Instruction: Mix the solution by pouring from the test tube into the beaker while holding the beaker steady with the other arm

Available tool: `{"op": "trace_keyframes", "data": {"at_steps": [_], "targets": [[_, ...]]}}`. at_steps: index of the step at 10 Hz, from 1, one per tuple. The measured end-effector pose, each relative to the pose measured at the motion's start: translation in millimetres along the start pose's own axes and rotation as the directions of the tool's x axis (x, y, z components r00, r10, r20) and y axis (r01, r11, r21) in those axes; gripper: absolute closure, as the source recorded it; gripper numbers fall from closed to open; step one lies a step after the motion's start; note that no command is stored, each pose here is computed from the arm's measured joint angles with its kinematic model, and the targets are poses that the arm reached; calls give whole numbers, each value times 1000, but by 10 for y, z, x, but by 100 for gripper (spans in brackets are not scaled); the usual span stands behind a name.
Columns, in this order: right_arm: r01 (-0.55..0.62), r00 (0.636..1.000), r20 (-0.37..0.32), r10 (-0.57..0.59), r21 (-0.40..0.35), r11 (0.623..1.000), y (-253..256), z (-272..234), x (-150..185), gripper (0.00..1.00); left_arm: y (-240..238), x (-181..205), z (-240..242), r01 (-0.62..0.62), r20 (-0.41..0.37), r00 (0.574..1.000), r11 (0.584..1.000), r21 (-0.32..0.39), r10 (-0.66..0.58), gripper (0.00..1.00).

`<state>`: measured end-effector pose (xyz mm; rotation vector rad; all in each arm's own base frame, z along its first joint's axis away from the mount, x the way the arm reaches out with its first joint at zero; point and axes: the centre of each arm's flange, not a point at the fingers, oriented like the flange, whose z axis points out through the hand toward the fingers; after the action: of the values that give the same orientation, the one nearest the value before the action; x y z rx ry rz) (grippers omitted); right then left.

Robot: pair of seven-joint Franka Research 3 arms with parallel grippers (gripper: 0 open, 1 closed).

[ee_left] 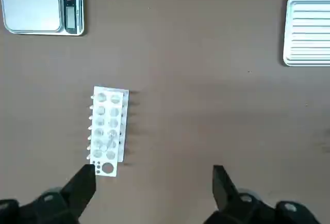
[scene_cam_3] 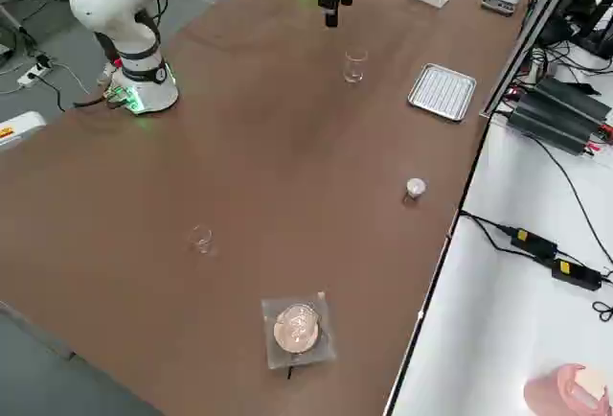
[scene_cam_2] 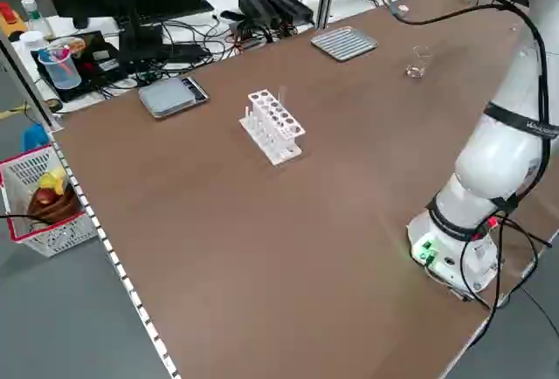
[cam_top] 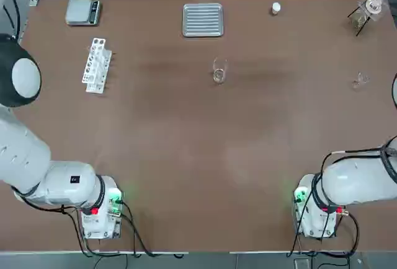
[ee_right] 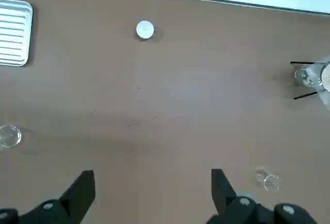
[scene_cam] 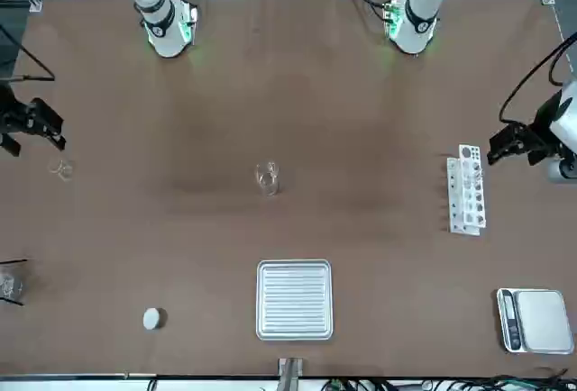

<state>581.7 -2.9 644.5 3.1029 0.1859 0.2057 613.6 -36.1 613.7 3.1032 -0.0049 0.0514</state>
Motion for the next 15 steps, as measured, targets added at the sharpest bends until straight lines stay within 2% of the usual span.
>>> {"op": "trace_keyframes", "data": {"at_steps": [3,5,7,9,10,11,12,13,15], "targets": [[-3,999,41,2,38,999,-40,97,-18,0,11,-1,0,-3,0,1000,1000,0,3,0],[2,996,85,-7,56,998,-89,139,-61,0,-4,3,-39,-72,-8,997,997,0,72,0],[36,989,140,-54,125,991,-189,183,-130,0,-386,23,-41,-176,-11,984,984,-9,175,0],[111,978,152,-144,205,972,-247,203,-172,0,-917,45,51,-326,-7,945,945,-28,326,0],[200,962,131,-238,250,947,-246,218,-184,0,-1091,75,165,-453,2,892,891,-38,453,0],[287,939,100,-328,297,911,-218,271,-194,0,-1166,116,292,-571,1,820,819,-61,572,0],[369,910,55,-412,347,862,-170,349,-207,0,-1198,146,369,-638,-36,769,763,-103,638,0],[458,870,-11,-493,387,800,-120,452,-208,0,-1329,143,395,-677,-104,735,720,-150,670,0],[606,778,-159,-607,440,662,-88,786,-195,0,-1808,87,533,-787,-228,617,588,-188,753,0]]}}
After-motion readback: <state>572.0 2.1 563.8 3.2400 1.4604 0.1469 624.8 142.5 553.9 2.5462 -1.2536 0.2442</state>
